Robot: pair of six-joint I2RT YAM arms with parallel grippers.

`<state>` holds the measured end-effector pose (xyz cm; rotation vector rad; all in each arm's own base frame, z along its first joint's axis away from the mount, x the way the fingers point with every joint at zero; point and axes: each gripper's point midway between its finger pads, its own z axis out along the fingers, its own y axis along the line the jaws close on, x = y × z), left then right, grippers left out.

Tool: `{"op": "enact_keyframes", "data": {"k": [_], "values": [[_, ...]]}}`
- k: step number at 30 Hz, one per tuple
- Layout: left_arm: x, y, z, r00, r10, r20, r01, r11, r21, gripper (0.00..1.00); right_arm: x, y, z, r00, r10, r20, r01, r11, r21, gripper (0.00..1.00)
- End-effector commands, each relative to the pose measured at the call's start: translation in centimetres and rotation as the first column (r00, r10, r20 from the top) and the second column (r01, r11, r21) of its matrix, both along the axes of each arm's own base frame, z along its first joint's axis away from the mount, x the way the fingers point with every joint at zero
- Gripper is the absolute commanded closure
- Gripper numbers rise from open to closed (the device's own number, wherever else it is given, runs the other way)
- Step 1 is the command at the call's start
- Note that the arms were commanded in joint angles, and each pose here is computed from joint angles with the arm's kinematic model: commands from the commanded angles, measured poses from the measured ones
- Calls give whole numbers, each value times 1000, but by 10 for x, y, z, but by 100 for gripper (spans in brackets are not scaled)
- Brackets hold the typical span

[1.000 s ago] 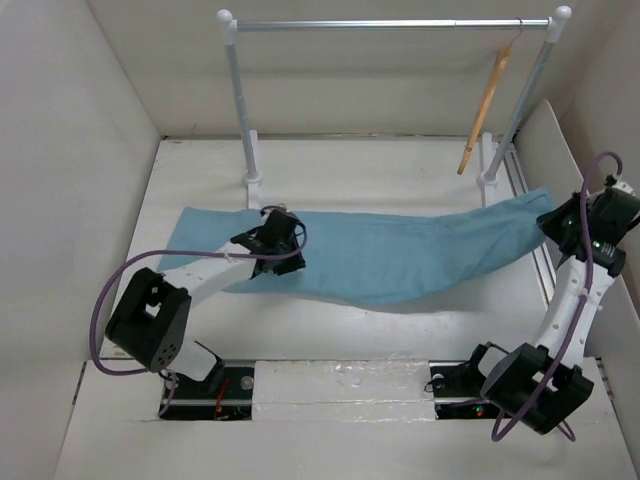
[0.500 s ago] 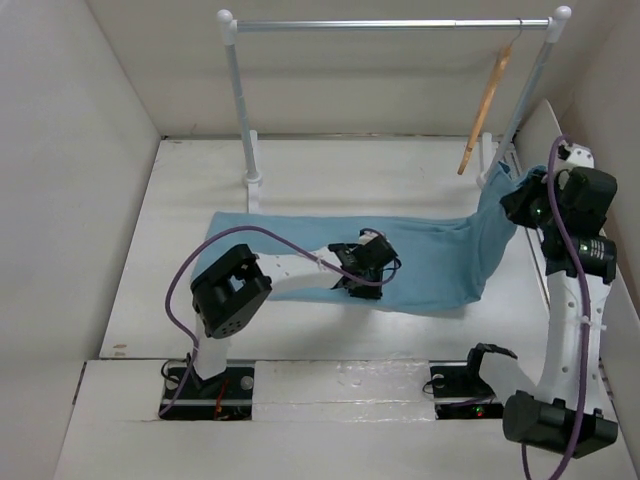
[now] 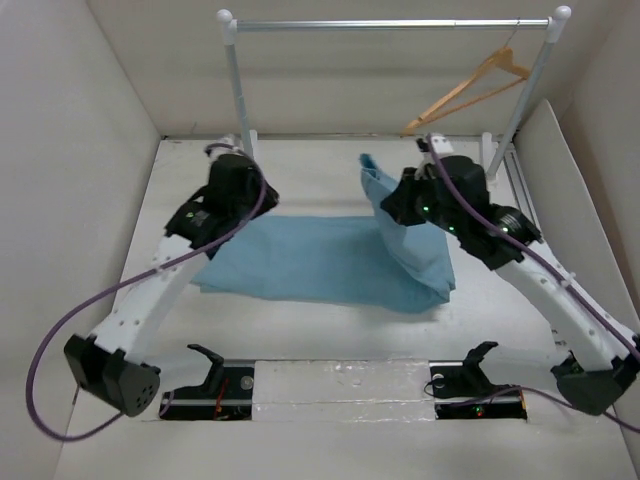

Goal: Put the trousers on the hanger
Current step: Fold the trousers at the center of the board.

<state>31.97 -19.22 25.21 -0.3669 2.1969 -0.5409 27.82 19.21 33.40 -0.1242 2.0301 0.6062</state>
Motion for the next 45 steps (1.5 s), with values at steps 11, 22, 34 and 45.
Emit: {"op": "enact_keyframes", "data": {"k": [11,22,34,45], "values": [[19,170,104,914,322,249,-340,940,33,74,37,232,36,979,166,118,-182,974,138,100],[12,200,149,844,418,336,-466,882,74,73,-35,438,-61,767,641,24,-626,740,246,27],[37,161,39,956,245,162,-264,958,110,70,7,234,-72,889,457,18,-457,889,29,83],[39,111,-136,968,126,-215,-99,986,133,70,-32,98,-197,920,309,-241,-361,907,-216,100]]}}
